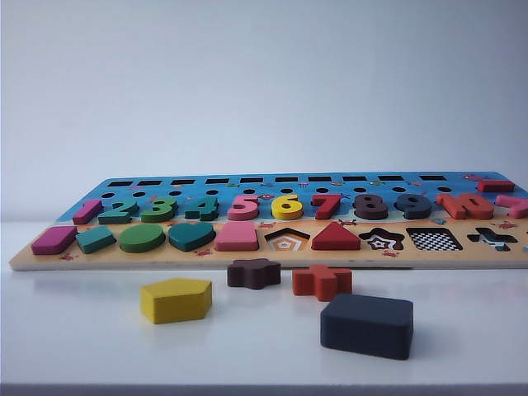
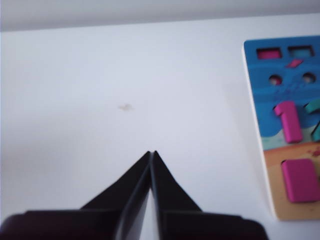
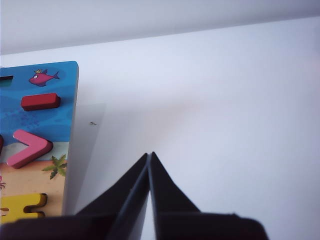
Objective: Insert the cube into the slot.
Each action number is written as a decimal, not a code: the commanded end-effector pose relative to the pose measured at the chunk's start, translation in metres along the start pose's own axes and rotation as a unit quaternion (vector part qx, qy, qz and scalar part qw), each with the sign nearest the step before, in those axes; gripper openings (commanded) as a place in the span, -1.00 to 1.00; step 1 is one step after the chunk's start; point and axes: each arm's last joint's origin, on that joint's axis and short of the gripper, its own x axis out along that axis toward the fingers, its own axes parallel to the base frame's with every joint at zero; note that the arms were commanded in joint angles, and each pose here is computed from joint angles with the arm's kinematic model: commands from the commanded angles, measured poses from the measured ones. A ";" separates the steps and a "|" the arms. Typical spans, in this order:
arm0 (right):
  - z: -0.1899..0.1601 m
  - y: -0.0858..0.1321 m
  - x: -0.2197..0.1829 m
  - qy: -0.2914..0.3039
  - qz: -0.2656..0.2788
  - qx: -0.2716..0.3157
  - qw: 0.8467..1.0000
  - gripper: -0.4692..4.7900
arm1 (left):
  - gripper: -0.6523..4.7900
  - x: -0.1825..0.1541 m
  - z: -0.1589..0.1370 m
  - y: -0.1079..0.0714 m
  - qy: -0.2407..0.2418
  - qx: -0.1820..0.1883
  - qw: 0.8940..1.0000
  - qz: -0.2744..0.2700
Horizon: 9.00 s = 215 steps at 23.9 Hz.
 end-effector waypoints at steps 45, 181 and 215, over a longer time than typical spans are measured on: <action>0.044 0.007 -0.017 -0.074 0.084 0.101 0.989 -0.44 | -0.72 -0.020 0.124 -0.044 0.220 0.040 0.869 -0.442; 0.051 0.242 0.005 0.527 0.386 -0.378 0.657 0.59 | -0.72 -0.016 0.130 -0.043 0.185 0.034 0.881 -0.435; 0.052 0.240 0.005 0.540 0.374 -0.385 0.648 -0.08 | -0.72 -0.016 0.130 -0.043 0.183 0.034 0.881 -0.435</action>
